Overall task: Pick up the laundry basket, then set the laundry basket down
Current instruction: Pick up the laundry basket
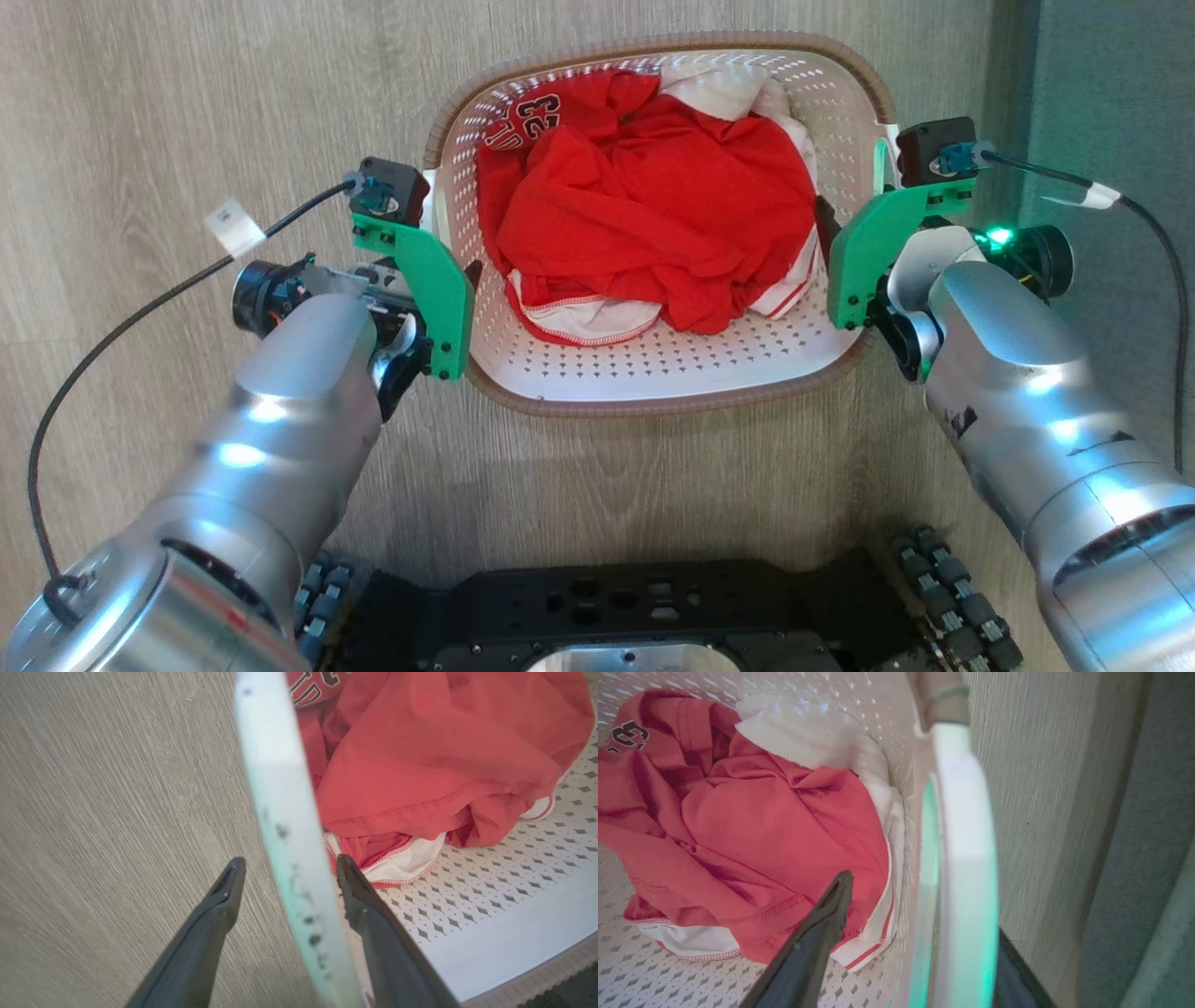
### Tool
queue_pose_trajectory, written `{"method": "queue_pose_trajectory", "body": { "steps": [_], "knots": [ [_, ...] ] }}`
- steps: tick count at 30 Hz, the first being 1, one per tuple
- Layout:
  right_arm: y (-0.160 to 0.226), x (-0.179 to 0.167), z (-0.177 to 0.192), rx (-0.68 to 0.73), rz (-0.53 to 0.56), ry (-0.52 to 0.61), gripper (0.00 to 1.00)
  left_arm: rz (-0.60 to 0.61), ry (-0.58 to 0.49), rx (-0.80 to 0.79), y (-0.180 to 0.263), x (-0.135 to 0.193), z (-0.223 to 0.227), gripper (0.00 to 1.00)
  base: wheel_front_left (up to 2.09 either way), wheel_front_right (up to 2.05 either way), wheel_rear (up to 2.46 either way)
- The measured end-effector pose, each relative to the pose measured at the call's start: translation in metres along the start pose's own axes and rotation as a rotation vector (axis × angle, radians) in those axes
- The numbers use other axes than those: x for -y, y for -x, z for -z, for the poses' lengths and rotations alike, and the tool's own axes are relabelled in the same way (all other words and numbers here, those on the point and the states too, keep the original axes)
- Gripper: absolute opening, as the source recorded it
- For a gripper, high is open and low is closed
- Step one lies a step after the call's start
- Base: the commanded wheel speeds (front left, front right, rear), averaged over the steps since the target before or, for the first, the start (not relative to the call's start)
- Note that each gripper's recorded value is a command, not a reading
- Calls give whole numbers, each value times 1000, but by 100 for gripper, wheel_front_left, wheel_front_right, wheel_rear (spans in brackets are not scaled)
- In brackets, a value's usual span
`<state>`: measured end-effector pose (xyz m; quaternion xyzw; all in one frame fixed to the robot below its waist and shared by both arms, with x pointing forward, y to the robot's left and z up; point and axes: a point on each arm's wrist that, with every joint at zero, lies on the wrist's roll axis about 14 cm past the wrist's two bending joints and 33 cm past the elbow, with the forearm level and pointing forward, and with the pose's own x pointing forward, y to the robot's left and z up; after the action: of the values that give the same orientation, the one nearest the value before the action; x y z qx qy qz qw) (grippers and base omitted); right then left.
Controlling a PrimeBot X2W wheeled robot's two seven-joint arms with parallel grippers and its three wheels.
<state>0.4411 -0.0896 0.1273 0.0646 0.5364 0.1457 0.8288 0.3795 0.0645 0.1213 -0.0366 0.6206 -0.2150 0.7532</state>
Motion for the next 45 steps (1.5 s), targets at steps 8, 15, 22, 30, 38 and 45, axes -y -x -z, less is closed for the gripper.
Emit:
{"method": "queue_pose_trajectory", "body": {
  "steps": [8,15,22,30,38,45],
  "knots": [
    [-6,-1,-2,3,-6,2,100,-1,8,-1,-3,-3,-3,100,0,0,0],
    [-10,-2,0,-5,-9,2,32,5,21,0,-5,-4,-3,0,0,0,0],
    [-12,-2,-3,6,-10,-19,0,7,33,-2,-5,-4,-2,0,0,0,0],
    [-12,-4,-3,5,-14,-12,0,6,30,-8,-4,-4,-1,0,0,0,0],
    [-7,-8,-7,-18,-24,35,0,16,19,-46,3,1,2,0,0,0,0],
    [2,-16,-22,-34,-36,123,0,20,4,-57,18,7,2,0,0,0,0]
  ]
}}
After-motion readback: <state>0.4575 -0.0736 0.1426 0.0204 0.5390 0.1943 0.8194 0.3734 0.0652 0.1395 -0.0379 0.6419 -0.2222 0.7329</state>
